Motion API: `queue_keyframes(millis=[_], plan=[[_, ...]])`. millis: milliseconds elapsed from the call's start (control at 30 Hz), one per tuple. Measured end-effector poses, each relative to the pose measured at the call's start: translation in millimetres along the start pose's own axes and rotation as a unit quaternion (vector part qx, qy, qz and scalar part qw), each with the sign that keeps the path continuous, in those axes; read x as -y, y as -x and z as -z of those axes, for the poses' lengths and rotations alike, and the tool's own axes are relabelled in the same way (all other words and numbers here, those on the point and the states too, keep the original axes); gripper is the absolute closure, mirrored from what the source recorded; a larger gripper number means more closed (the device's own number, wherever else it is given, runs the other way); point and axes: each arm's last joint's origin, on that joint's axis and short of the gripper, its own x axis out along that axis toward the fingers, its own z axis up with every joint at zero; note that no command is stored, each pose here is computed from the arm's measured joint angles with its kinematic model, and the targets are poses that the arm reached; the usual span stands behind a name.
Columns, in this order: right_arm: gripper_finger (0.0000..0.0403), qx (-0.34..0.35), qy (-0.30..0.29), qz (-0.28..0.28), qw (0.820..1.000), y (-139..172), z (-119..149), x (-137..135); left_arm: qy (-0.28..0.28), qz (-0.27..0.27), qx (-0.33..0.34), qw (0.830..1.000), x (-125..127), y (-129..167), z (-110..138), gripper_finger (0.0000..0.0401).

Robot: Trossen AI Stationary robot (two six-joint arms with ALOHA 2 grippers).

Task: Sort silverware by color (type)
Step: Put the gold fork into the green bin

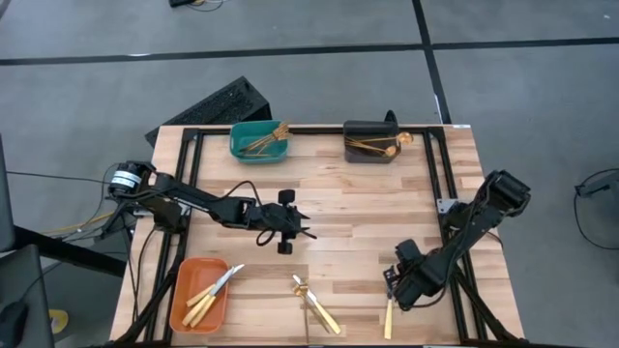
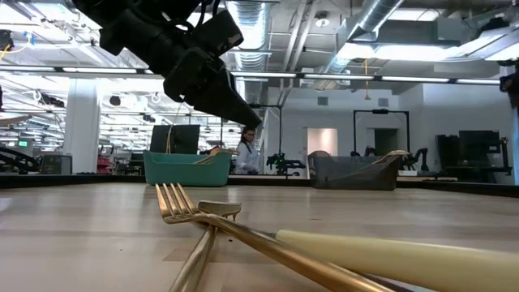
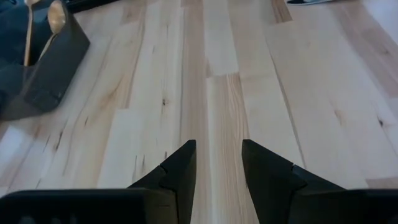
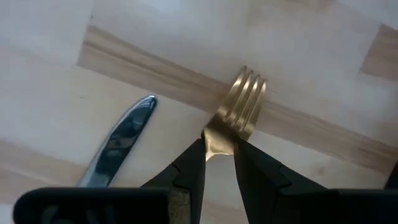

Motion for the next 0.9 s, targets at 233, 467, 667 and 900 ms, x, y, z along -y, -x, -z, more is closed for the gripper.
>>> queue_keyframes(millis=[233,467,667,900], plan=[[0.0292,-0.014,0.011,-0.005,1.0,-8.7,-5.4,0.2,-0.002,-0.004,0.001,1.0,-0.2,0.0,-0.3,0.0285],[0.029,-0.015,0.004,0.01,1.0,-9.4,-10.6,0.0,-0.004,-0.005,0.002,1.0,-0.3,0.0,-0.5,0.0285],[0.026,0.05,0.004,0.057,0.997,1.7,-13.5,7.1,-0.004,-0.005,0.002,1.0,-0.3,0.0,-0.6,0.0285],[0.0195,0.045,-0.015,0.05,0.998,15.2,-9.9,2.3,-0.008,-0.02,0.005,1.0,-1.8,-0.1,-1.1,0.0285]])
